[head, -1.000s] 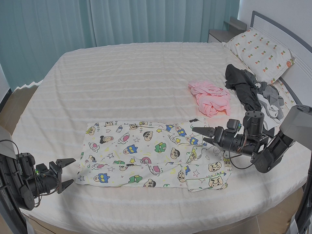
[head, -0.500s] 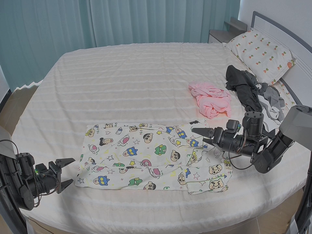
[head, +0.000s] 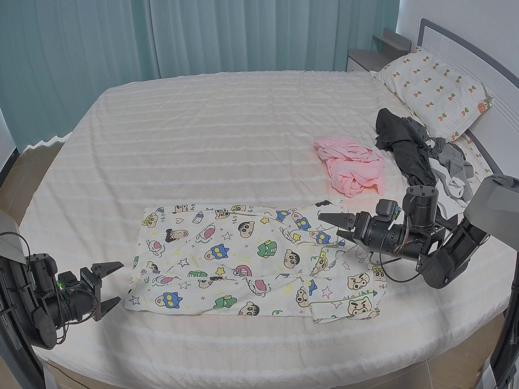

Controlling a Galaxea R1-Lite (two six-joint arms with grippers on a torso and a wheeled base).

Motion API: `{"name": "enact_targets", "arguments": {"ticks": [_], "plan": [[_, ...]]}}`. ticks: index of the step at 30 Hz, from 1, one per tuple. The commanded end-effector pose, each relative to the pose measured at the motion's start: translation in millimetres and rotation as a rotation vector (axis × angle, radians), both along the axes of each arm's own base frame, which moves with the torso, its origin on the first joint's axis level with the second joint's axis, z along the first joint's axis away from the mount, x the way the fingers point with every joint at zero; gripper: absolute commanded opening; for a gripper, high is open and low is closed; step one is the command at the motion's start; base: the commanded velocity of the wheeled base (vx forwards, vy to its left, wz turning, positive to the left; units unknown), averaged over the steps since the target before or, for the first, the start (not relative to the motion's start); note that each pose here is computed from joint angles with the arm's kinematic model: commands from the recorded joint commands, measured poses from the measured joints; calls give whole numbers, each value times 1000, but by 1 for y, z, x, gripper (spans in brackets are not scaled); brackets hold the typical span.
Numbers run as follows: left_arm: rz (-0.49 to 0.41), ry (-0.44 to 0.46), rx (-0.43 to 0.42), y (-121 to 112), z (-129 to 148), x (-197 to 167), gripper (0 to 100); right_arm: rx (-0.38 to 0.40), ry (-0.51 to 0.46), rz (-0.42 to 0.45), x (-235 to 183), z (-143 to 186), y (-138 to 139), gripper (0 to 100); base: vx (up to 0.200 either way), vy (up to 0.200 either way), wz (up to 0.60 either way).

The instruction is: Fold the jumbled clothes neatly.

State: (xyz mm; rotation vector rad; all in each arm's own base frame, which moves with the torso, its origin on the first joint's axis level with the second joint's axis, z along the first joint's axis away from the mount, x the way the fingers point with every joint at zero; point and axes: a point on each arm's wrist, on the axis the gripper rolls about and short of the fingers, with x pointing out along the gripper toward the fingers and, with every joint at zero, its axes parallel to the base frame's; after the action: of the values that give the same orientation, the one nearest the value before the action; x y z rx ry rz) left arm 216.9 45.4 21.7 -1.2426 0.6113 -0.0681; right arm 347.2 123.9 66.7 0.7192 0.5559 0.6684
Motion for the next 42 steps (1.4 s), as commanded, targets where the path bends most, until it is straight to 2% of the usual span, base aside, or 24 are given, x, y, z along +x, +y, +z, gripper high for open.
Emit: {"name": "enact_targets", "arguments": {"ticks": [1, 6, 19, 21, 23, 27, 28, 30, 32, 34, 35, 37, 40, 41, 42], "plan": [[-2, -2, 3, 0, 0, 0, 100, 0, 3, 6, -1, -1, 2, 100, 200, 0, 0], [-2, -2, 3, 0, 0, 0, 100, -2, 5, 8, -2, -1, 2, 100, 200, 0, 0], [-6, -10, 11, 0, 1, 0, 100, -3, 7, 9, -2, -2, 2, 100, 0, 0, 0], [-30, -37, 47, -1, 3, 0, 100, -2, 8, 14, -3, -2, 4, 100, 0, 0, 0], [-100, -105, 182, -1, 5, 0, 100, -2, 8, 17, -4, -1, 6, 100, 0, 0, 0], [-228, -223, 386, -5, 3, 9, 100, -4, 9, 19, -5, -2, 6, 100, 0, 0, 0], [-277, -278, 458, -8, 4, 18, 100, -5, 12, 19, -5, -3, 6, 100, 0, 0, 0], [-294, -295, 480, -10, 4, 20, 100, -5, 11, 19, -5, -3, 6, 100, 0, 0, 0], [-375, -341, 559, -19, 0, 29, 100, -7, 12, 18, -5, -3, 6, 100, 0, 0, 0], [-442, -342, 597, -26, -7, 35, 100, -7, 12, 21, -5, -3, 7, 100, 0, 0, 0], [-442, -342, 597, -26, -7, 35, 100, -7, 12, 21, -5, -3, 7, 100, 0, 0, 0], [-509, -297, 626, -29, -16, 47, 100, -8, 14, 25, -6, -4, 8, 100, 0, 0, 0], [-543, -244, 632, -29, -19, 54, 100, -8, 15, 25, -6, -4, 8, 100, 0, 0, 0], [-558, -177, 665, -27, -22, 59, 100, -12, 22, 27, -7, -6, 8, 100, 0, 0, 0], [-559, -165, 681, -27, -22, 60, 100, -13, 22, 27, -8, -7, 8, 100, 0, 0, 0]]}}
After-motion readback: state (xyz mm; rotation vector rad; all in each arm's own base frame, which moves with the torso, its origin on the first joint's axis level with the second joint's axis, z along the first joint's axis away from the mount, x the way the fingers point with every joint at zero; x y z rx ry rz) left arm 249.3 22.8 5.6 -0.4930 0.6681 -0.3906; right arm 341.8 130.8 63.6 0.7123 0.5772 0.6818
